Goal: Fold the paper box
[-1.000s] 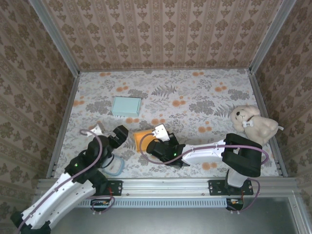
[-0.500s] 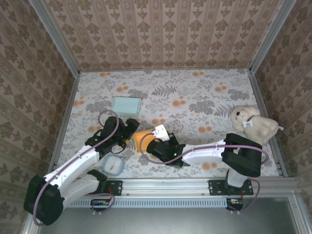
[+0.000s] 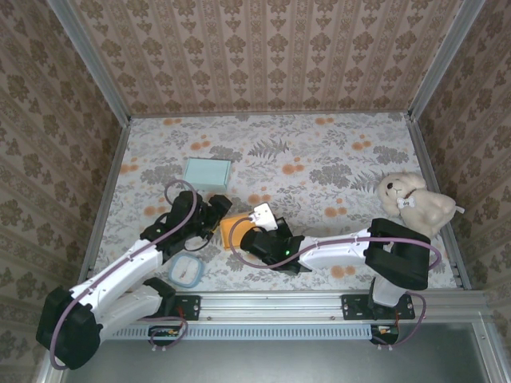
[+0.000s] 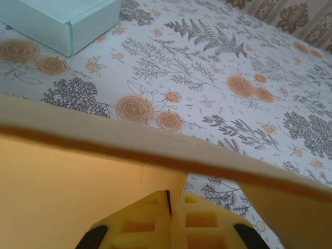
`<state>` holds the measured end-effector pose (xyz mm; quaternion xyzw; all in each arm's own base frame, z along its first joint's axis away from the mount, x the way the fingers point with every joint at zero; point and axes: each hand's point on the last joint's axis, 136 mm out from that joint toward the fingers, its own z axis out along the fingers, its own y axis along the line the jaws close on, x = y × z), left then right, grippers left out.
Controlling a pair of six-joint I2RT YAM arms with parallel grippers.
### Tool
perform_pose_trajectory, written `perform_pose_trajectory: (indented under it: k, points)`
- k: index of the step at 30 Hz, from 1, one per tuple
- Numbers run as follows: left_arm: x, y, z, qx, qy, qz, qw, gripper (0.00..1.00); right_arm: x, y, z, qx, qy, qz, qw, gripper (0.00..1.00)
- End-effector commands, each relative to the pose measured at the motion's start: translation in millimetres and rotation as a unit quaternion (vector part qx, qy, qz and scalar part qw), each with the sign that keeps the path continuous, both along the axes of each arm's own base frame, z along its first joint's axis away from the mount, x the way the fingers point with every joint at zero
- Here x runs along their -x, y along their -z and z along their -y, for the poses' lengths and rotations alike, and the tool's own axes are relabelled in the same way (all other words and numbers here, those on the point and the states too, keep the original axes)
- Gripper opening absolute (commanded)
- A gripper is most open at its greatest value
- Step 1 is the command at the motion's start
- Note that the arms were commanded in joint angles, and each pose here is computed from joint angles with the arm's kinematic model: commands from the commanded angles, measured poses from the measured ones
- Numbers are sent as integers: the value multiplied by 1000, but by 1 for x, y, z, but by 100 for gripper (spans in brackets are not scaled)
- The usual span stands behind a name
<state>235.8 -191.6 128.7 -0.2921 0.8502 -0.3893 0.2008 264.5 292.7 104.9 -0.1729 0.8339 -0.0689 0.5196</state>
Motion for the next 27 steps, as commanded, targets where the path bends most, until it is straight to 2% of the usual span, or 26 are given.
perform_pose_trajectory:
  k: [1, 8, 23, 24, 26, 27]
  points:
    - [-1, -6, 7, 11, 8, 16, 1000, 78, 9, -8, -10, -13, -26, -8, 1000, 4]
    - [2, 1, 4, -3, 5, 19, 1000, 76, 21, -15, -25, -46, -56, -21, 997, 4]
    - [17, 33, -13, -41, -5, 5, 999, 74, 21, 12, -12, -36, -27, -29, 999, 6]
    - [17, 34, -15, -43, -8, 6, 999, 74, 22, 13, -12, -37, -28, -31, 998, 8]
    - [18, 34, -18, -47, -12, 6, 999, 74, 23, 15, -11, -38, -27, -36, 998, 21]
    - [19, 34, -19, -48, -13, 6, 999, 74, 24, 17, -10, -37, -28, -38, 998, 24]
